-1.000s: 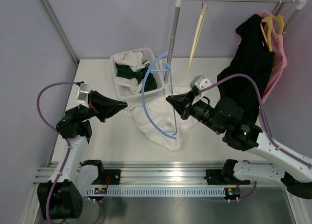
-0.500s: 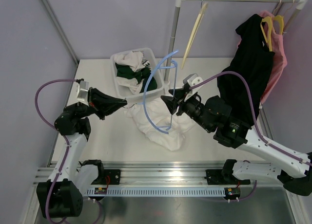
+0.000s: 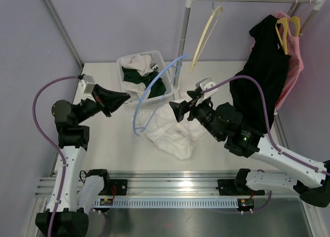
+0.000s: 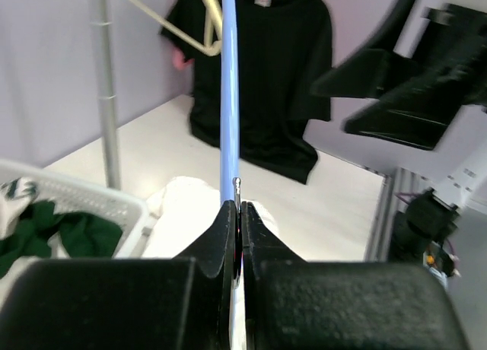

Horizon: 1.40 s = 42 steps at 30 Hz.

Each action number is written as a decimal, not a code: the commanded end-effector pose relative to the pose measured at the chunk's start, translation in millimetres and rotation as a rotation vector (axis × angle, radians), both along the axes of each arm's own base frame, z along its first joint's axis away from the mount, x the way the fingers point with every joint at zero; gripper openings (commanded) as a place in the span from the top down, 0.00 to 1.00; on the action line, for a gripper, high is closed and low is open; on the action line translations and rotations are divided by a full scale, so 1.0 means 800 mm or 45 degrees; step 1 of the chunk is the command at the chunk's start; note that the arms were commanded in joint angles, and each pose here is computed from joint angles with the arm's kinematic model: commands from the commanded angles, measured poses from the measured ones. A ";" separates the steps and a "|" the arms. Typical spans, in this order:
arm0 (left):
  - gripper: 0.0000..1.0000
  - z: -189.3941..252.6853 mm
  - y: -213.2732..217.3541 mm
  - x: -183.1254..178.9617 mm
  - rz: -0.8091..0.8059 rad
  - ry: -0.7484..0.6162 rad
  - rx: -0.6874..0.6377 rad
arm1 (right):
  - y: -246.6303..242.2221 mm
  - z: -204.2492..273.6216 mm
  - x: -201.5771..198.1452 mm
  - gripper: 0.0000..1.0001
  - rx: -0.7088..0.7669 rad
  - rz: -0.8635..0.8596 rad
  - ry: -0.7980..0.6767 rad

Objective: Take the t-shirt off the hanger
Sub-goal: Pass the hanger from the right arm to the left, then pass the hanger from the left arm to the right

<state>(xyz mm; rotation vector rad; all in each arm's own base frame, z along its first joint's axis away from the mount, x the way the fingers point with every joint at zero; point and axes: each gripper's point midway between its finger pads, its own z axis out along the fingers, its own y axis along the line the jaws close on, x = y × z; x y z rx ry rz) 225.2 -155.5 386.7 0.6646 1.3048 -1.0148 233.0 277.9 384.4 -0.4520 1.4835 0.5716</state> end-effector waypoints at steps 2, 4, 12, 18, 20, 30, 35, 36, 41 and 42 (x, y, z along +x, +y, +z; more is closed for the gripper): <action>1.00 -0.001 0.026 0.046 0.276 0.105 0.045 | -0.015 0.006 0.009 0.10 0.066 -0.118 0.038; 1.00 -0.001 0.034 0.057 0.340 0.143 0.051 | -0.012 -0.001 0.010 0.10 0.047 -0.124 0.062; 1.00 -0.014 0.044 0.083 0.423 0.295 0.030 | 0.039 -0.019 0.013 0.12 0.045 0.008 0.123; 1.00 -0.013 0.059 0.088 0.553 0.299 -0.023 | 0.083 -0.024 0.037 0.16 0.140 -0.001 0.142; 1.00 -0.010 0.068 0.090 0.620 0.300 -0.048 | 0.101 -0.029 0.043 0.17 0.170 0.009 0.166; 1.00 -0.006 0.102 0.098 0.865 0.351 -0.170 | 0.172 -0.050 0.053 0.19 0.164 0.134 0.231; 1.00 -0.007 0.107 0.099 0.919 0.353 -0.197 | 0.199 -0.049 0.056 0.20 0.137 0.161 0.204; 1.00 -0.010 0.112 0.103 0.957 0.367 -0.201 | 0.208 -0.059 0.057 0.20 0.113 0.163 0.213; 1.00 -0.019 0.115 0.112 1.034 0.442 -0.197 | 0.229 -0.061 0.069 0.20 0.039 0.047 0.151; 1.00 -0.019 0.118 0.113 1.055 0.451 -0.199 | 0.237 -0.075 0.073 0.20 0.000 0.025 0.149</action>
